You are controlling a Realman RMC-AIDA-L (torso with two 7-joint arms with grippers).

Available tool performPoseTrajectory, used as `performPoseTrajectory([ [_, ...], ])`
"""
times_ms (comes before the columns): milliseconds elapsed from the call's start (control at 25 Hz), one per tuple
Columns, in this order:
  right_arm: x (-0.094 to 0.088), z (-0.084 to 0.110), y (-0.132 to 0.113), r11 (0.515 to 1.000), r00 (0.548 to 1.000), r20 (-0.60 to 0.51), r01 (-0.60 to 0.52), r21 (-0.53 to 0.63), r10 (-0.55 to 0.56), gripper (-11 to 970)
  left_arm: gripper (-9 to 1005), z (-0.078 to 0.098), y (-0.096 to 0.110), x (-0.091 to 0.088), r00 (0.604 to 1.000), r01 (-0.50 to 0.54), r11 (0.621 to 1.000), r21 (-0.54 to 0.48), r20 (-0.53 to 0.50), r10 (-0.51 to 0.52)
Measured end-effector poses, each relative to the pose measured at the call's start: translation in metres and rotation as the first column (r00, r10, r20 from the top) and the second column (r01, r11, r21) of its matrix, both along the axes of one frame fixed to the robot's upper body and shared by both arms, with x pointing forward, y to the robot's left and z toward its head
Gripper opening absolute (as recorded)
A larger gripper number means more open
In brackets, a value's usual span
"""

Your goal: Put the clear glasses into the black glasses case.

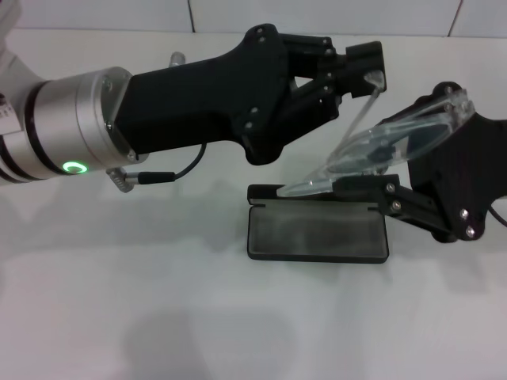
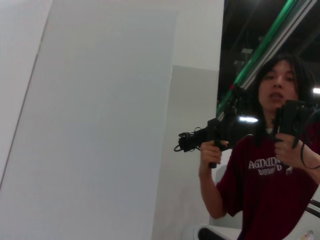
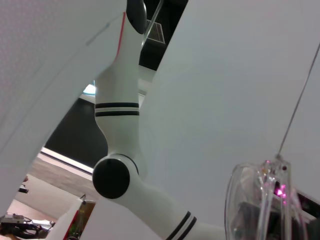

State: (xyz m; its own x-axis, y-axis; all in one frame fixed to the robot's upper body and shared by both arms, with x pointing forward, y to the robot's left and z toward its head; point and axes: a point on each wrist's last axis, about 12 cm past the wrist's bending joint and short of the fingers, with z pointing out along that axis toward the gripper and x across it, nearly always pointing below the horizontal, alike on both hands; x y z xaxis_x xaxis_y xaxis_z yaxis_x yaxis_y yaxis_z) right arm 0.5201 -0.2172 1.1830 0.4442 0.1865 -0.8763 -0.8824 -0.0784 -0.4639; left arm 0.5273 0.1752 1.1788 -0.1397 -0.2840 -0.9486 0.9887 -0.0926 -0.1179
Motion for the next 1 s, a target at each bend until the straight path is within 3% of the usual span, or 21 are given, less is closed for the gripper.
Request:
performPoseTrajectory([
  [1000, 0.0057, -0.0024, 0.0009, 0.998, 0.998, 0.019, 0.056, -0.011, -0.056, 119, 66, 0.0016, 0.0008, 0.0009, 1.000, 0.005, 1.000, 0.011, 0.009, -0.005],
])
